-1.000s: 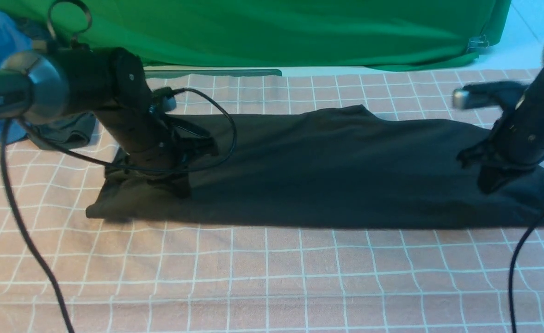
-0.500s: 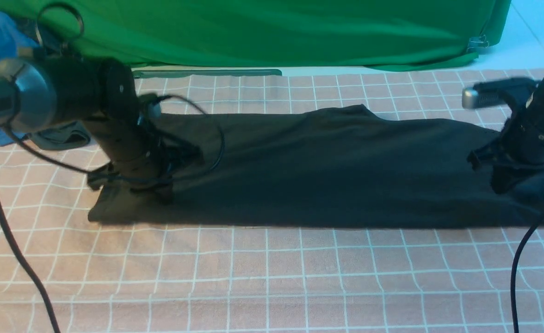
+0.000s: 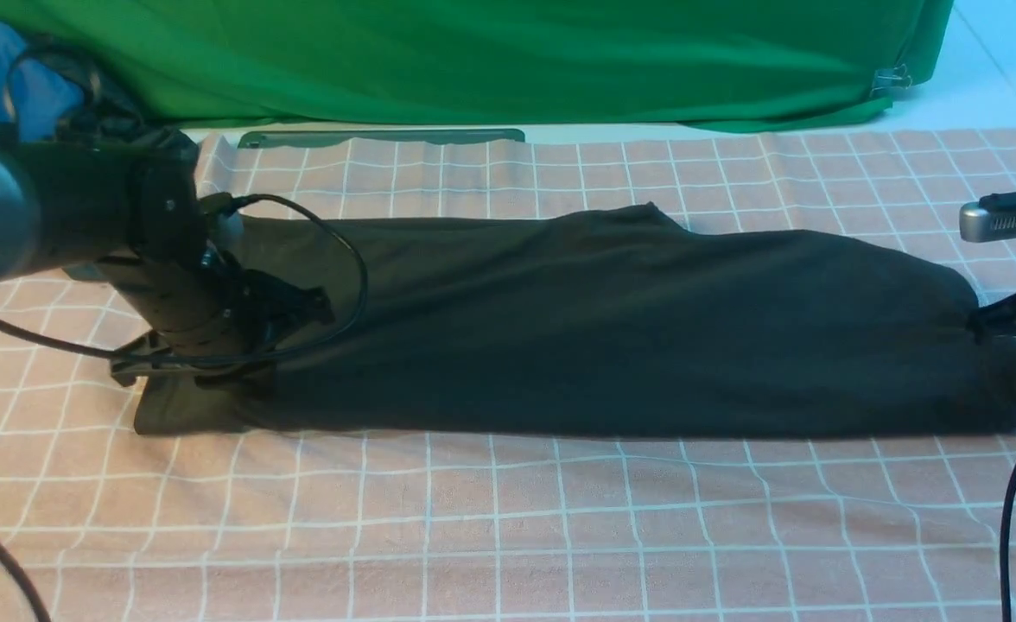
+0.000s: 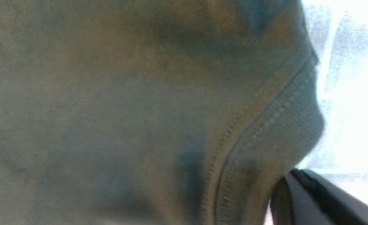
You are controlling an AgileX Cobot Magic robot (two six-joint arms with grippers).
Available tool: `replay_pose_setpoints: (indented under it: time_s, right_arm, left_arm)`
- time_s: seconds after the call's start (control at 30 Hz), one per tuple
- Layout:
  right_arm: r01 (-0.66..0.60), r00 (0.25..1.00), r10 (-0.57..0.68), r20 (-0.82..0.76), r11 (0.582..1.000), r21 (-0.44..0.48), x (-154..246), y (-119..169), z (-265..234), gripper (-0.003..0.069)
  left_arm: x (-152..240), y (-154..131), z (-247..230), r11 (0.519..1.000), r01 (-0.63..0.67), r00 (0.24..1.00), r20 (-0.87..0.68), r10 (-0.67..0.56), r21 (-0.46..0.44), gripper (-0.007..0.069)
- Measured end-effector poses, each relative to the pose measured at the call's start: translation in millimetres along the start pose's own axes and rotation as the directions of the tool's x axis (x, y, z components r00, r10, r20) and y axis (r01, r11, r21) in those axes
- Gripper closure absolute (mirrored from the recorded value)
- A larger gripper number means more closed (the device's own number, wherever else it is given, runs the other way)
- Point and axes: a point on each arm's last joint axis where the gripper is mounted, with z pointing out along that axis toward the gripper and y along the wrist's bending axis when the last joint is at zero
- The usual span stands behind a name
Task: Fold a long-sleeved shirt over a pink coffee tablecloth.
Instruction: 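Pull the folded dark garment lengthwise by its ends to straighten it flat on the table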
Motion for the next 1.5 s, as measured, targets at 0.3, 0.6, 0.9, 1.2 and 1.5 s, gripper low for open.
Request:
replay_pose_setpoints:
  time_s: [0.3,0.6,0.9,1.2,1.5]
  right_arm:
    - [-0.012,0.996,0.014,0.088,1.0,-0.024,0.5,5.5,-25.2,0.0617]
    - [0.139,0.942,-0.115,0.316,0.989,-0.054,-2.0,54.2,-75.6,0.0617]
    - [0.183,0.937,-0.157,0.311,0.982,-0.056,-3.0,64.5,-71.9,0.0616]
    - [0.19,0.935,-0.164,0.314,0.98,-0.052,-2.6,64.2,-73.1,0.0614]
    - [0.19,0.935,-0.165,0.314,0.98,-0.051,-2.6,64.2,-73.2,0.0614]
  left_arm:
    - [-3.2,4.6,-45.5,1.0,-0.014,0.993,0.118,0.011,0.023,0.0612]
    - [4.6,7.3,-1.8,1.0,-0.008,1.0,0.004,0.008,-0.028,0.0612]
    - [4.7,16.5,5.9,0.989,0.056,0.998,-0.001,-0.056,-0.137,0.0612]
    - [-30.2,-1.8,-54.7,0.992,0.112,0.958,0.259,-0.125,0.066,0.0612]
    - [-34.4,-2.7,9.0,0.997,0.07,0.989,0.136,-0.065,-0.032,0.0612]
